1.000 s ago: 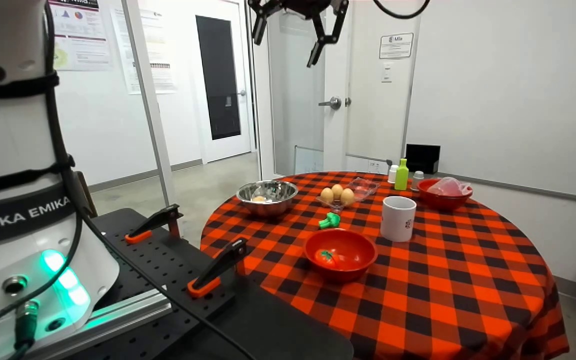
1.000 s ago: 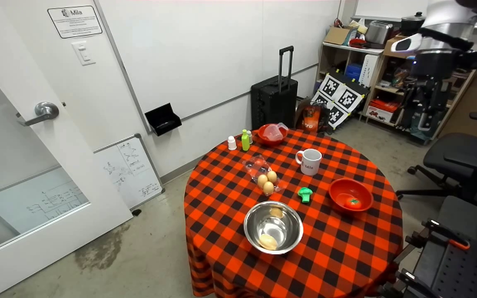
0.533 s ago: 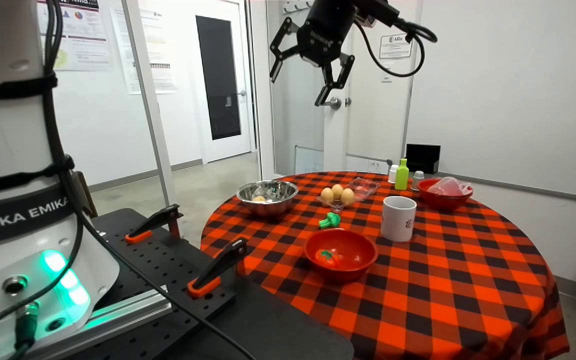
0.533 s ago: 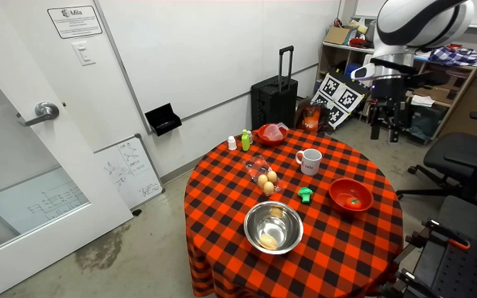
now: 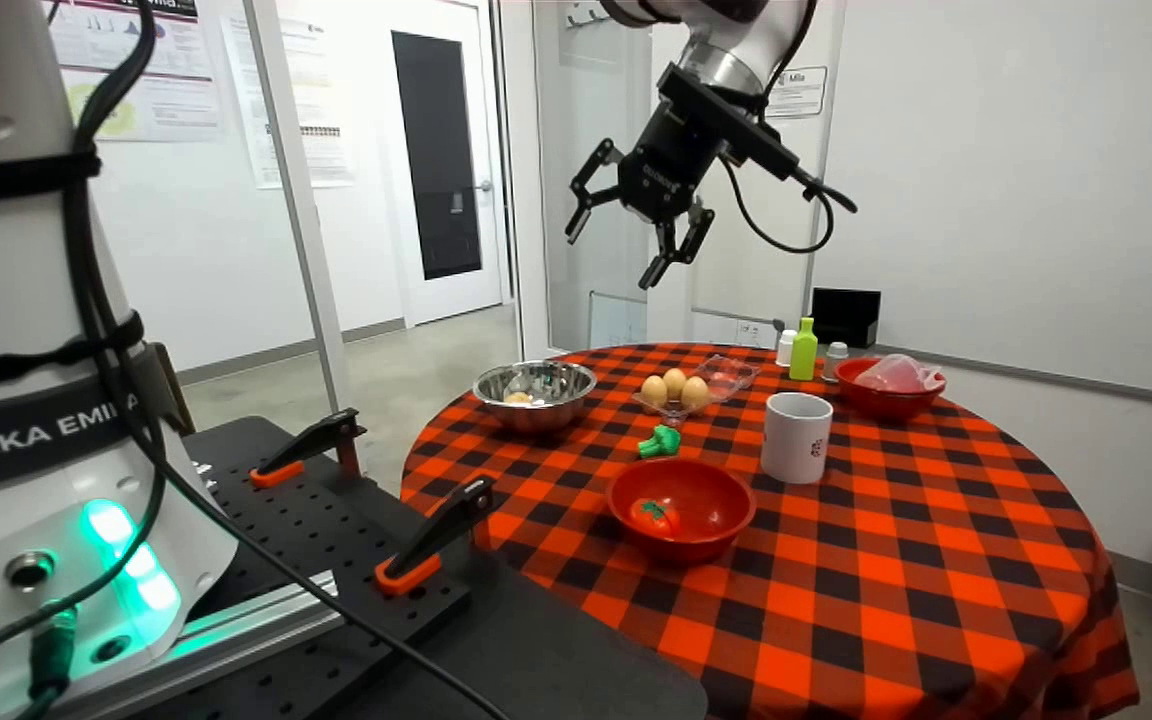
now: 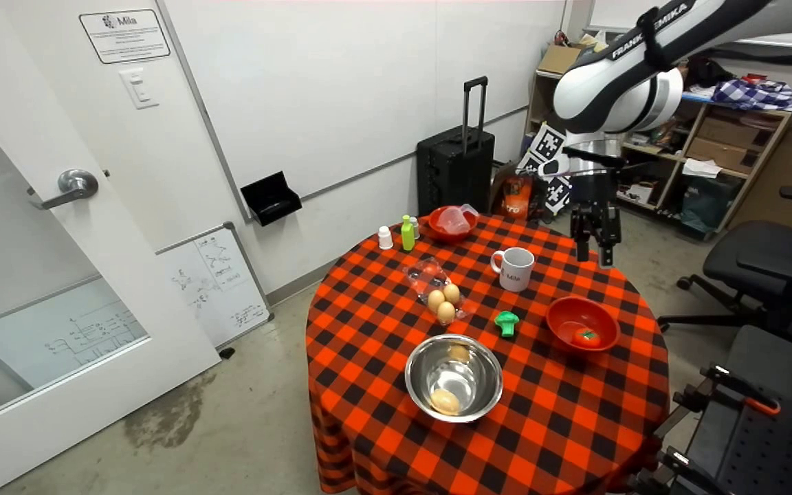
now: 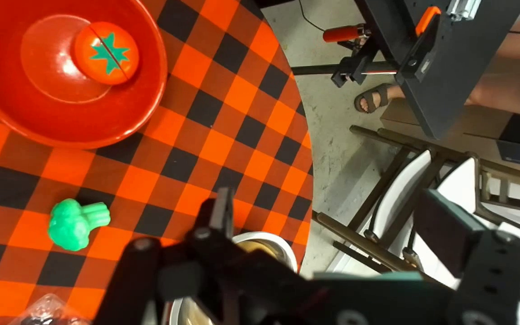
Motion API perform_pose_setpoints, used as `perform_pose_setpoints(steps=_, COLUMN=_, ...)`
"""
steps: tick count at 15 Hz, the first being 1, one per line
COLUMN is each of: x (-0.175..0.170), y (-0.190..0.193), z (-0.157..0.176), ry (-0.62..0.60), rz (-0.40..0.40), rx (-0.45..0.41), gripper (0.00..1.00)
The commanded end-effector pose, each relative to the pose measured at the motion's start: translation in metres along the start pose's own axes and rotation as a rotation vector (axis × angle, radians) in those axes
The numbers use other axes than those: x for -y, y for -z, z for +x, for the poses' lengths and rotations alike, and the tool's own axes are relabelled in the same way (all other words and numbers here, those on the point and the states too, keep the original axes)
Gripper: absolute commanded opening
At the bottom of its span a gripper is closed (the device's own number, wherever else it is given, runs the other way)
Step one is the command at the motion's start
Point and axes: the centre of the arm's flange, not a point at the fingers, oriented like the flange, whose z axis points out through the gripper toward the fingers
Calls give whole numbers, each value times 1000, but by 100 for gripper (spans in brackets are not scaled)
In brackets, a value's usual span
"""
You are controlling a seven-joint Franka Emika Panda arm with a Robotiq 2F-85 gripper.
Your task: Put the plastic broccoli in the orange bowl
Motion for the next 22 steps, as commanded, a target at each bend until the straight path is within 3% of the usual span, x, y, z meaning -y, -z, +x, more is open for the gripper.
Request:
perform_pose_setpoints(steps=1, x=-43, y=-16, z=32, ry=8, rz=29, rx=1, gripper=100)
perform_pose_setpoints(steps=4, x=-57, y=-33, z=51, ry=18, rz=23, rx=-1, gripper=100)
perform_pose_setpoints(steps=13, x=-88, y=-67, z=98, ry=-73, rz=-268, rx=14, gripper=100)
perform_pose_setpoints(steps=22, x=-111, y=-116, z=119, ry=-137, rz=-416, rx=125, gripper=100)
